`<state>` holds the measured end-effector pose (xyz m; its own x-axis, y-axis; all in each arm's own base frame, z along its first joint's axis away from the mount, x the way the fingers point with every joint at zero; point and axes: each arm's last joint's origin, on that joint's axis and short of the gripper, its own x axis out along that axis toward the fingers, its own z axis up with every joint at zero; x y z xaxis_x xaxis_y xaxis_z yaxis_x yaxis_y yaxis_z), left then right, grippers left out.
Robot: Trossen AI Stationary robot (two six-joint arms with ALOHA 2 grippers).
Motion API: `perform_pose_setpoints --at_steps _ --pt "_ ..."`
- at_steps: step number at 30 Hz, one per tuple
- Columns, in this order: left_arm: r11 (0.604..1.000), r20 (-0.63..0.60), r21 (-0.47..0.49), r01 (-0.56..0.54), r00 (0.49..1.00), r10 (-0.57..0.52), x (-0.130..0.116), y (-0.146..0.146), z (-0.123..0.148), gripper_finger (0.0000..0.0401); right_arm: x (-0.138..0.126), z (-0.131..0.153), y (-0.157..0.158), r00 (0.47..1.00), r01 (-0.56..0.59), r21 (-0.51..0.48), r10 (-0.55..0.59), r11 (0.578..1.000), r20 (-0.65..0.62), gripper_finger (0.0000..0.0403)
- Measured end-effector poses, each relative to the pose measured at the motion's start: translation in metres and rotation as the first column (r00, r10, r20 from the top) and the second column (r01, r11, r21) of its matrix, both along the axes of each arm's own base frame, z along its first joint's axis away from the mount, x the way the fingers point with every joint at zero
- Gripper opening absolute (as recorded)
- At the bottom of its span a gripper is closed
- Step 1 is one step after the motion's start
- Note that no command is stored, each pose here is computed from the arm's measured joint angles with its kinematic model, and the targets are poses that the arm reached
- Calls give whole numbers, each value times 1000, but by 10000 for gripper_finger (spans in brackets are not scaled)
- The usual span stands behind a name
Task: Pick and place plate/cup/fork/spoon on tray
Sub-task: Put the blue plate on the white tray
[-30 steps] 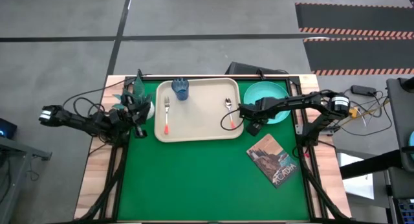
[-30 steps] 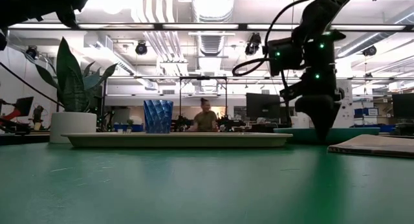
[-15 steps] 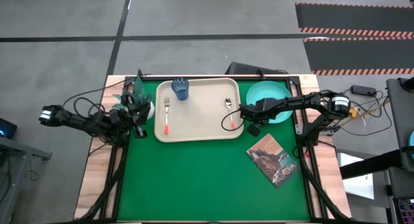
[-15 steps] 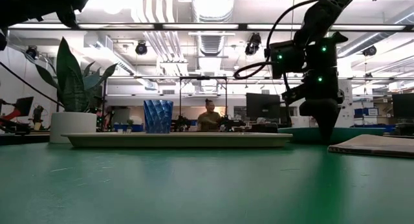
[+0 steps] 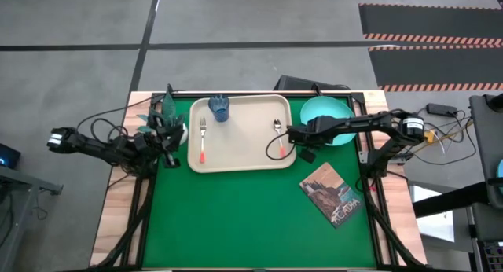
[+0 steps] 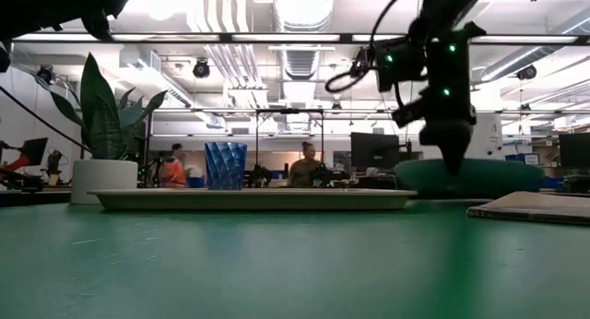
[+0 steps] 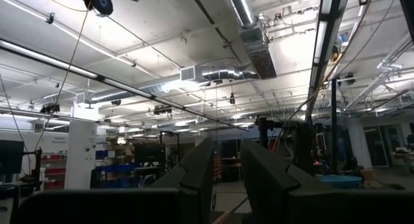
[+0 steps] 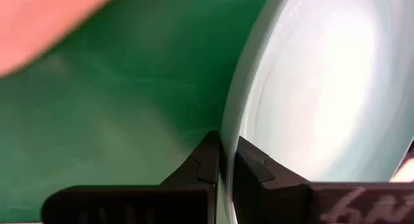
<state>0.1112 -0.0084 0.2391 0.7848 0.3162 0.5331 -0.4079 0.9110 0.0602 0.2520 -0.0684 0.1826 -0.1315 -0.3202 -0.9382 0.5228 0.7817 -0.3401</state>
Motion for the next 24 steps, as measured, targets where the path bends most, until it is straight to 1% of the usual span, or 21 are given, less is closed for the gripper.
perform_pose_setpoints --at_steps 5,7,12,14,17,20,24 --pt "1000 -17 3 1 1000 -1 2 0 -2 63 13 23 4 998 -63 -89 64 994 14 10" --pt "1000 -22 2 1 1000 -1 3 -1 -2 63 20 33 7 994 -96 -111 100 989 34 10" --pt "1000 -20 2 2 1000 -2 3 -1 -2 63 39 54 21 964 -235 -143 250 961 96 10" --pt "1000 -19 1 2 1000 -2 3 -1 -2 63 48 59 29 940 -297 -146 315 944 128 10" --pt "1000 -19 2 2 1000 -2 3 -1 -2 63 67 60 39 897 -391 -123 408 912 170 10" --pt "1000 -18 1 1 1000 -1 3 -1 -2 63 86 57 49 846 -501 -92 510 860 155 10" --pt "1000 -16 -2 -2 1000 2 3 0 -2 63 111 50 58 778 -612 -59 614 789 134 10"
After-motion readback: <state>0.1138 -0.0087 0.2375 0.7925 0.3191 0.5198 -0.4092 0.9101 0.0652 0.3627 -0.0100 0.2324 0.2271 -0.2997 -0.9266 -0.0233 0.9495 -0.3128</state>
